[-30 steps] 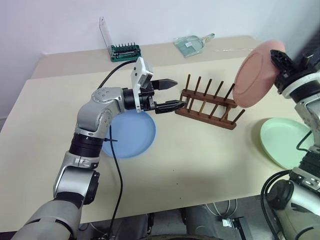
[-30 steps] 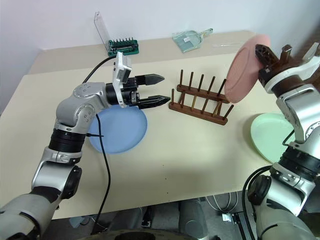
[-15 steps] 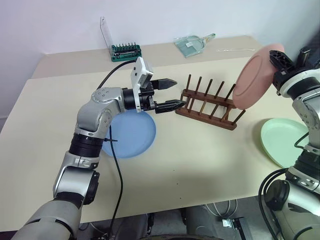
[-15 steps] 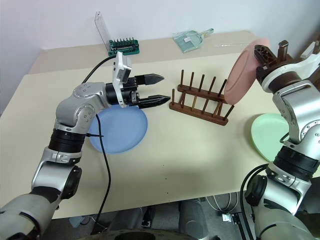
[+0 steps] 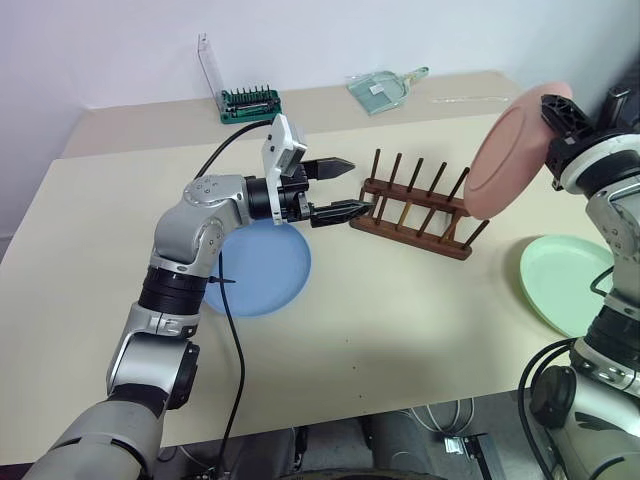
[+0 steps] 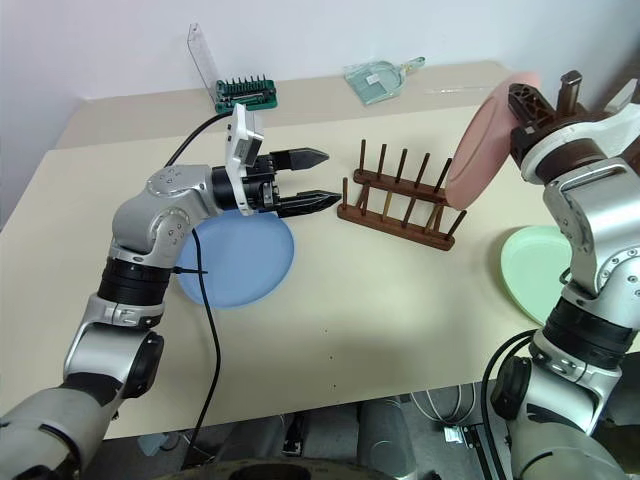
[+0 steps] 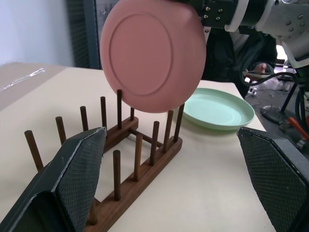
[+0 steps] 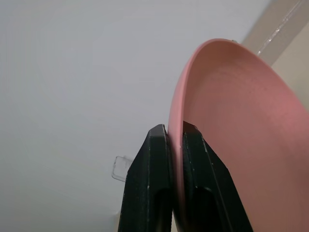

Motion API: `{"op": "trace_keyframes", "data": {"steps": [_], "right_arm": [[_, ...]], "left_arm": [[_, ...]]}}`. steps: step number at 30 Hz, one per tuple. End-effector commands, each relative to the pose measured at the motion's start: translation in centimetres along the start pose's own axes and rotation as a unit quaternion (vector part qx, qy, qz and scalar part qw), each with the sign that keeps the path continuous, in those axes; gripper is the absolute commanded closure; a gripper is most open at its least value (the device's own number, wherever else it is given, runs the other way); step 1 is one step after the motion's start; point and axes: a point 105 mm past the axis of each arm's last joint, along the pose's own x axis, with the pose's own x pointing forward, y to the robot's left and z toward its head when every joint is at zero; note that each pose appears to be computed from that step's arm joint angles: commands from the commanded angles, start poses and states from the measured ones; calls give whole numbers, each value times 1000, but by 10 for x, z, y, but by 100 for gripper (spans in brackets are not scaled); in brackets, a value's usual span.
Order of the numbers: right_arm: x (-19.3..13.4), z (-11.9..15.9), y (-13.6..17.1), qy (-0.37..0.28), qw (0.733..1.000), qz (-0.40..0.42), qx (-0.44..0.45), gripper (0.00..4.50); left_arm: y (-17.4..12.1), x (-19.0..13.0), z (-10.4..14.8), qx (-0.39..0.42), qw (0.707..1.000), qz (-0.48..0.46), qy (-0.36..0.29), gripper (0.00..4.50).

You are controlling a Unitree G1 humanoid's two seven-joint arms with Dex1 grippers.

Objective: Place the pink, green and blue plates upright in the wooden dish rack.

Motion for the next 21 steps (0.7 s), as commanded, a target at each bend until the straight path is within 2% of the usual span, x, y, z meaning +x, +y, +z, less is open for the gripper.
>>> {"op": "trace_keyframes", "data": {"steps": [1,11,15,21], "right_arm": [[-7,-4,15,0,1000,26,-8,447],[-15,-15,0,0,1000,16,11,447],[-17,-30,-20,25,1000,-1,-7,447],[-13,-27,-43,31,999,-11,-18,447]], "left_arm": [[-2,-1,11,5,1000,-5,-20,0],[-2,-2,11,12,1000,-6,-13,0],[-1,-1,12,13,1000,-7,-14,0],[-1,-1,12,15,1000,-5,-13,0]]}}
